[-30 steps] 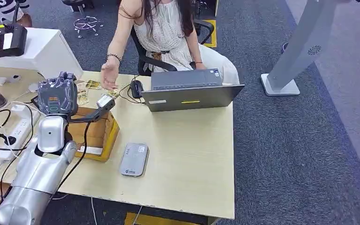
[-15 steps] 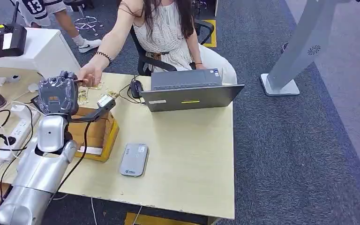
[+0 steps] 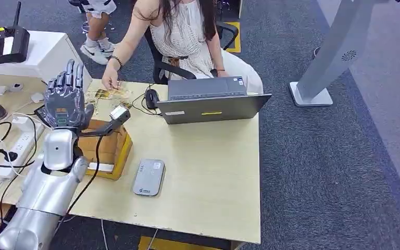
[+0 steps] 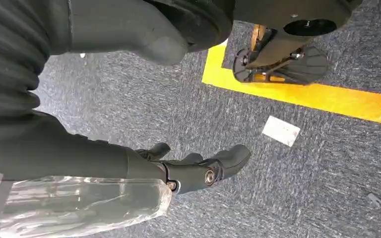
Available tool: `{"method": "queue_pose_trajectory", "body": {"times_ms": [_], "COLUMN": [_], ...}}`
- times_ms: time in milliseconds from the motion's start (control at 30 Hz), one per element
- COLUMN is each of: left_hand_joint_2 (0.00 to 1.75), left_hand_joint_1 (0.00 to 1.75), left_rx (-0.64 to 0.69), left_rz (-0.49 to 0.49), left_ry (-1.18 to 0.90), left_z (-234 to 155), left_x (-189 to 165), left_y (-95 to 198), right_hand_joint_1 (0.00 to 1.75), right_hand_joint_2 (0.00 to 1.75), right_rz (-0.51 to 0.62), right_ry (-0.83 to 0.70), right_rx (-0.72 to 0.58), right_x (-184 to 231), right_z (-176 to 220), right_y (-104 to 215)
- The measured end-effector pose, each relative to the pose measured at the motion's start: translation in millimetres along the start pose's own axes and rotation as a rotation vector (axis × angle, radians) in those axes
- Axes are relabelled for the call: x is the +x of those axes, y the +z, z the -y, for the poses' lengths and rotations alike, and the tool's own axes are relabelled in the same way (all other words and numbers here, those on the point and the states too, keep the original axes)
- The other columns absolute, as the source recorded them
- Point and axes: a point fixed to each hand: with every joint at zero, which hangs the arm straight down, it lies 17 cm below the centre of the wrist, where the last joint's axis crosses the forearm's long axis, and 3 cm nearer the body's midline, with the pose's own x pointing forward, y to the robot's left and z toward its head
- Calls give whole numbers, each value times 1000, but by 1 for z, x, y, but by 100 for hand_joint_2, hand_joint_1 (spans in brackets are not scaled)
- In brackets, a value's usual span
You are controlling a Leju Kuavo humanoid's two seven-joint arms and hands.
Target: Pass the card to the sensor for recognition and then transmit it.
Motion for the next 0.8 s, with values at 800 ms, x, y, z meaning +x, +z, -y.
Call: {"method": "queue_pose_trajectory", "body": {"times_ms": [800], "left_hand_joint_2": [175], "left_hand_joint_1": [0], "left_rx": [147], "left_rz": [200], "left_ry": [201], "left_z": [-55], "left_x": [93], "left_y": [92], "right_hand_joint_1": [0], "right_hand_joint_2": [175], "right_rz": [-44], "right_ry": [-78], "right_rx": [-35], "right_x": [-12], "right_z": [7], "right_y": [0]}}
